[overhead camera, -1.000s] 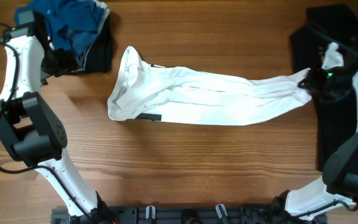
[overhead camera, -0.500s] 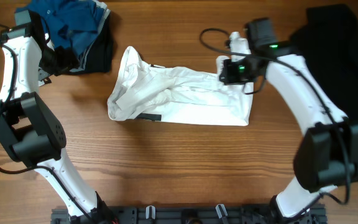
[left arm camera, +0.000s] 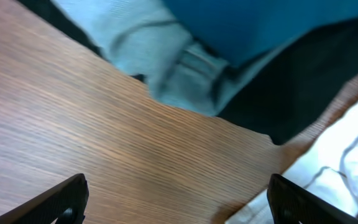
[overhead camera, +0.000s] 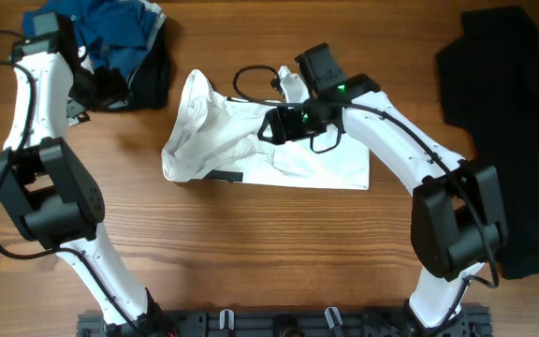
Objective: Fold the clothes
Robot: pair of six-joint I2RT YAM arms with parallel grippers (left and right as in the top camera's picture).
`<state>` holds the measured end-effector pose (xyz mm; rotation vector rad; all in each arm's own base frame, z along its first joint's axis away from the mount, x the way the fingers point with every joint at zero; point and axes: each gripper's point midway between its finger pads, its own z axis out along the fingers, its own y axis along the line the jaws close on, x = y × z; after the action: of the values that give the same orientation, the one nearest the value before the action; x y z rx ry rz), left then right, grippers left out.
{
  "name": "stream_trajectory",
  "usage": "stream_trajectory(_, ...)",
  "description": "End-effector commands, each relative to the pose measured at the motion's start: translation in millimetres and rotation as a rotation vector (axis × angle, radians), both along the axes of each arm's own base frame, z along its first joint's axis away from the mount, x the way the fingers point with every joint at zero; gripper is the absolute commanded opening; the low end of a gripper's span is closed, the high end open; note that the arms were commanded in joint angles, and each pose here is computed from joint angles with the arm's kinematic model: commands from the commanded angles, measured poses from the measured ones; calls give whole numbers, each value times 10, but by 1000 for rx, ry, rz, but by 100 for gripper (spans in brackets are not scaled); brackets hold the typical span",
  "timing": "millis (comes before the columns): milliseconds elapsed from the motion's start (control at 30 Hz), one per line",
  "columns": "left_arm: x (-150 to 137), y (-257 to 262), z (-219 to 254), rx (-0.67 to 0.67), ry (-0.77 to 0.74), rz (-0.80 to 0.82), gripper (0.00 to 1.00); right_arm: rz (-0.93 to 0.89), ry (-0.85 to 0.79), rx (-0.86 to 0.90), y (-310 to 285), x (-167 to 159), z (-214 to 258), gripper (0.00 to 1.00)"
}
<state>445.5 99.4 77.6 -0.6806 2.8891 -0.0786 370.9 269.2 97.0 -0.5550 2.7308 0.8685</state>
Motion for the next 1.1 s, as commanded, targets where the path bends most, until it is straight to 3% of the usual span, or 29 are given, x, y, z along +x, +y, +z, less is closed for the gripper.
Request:
stream_trajectory(0, 51, -418, 113, -80, -38, -133, 92, -1, -129, 131, -149, 186, 720, 64)
stream_trajectory(167, 48, -959, 110, -127, -41, -372, 93, -205, -159, 34, -988, 399, 895, 69)
stream_trajectory(333, -145, -1404, -56, -205, -8, -599, 97, -290, -93, -58, -1547, 358, 751, 69)
stream_trajectory(500, -302, -1396, -328, -217, 31, -630, 99, -288, -77, -132, -1663, 290, 661, 70)
stream_trajectory(667, -374, -1575, -446, -299, -26, -781, 98, -289, -76, -131, -1661, 292, 659, 72)
stream_trajectory(967, -344, -1488, -754, -216, -58, -804, 97, -288, -66, -134, -1663, 271, 650, 73)
stream_trajectory(1067, -364, -1494, -798, -217, -58, -805, 90, -289, -68, -133, -1663, 276, 652, 74)
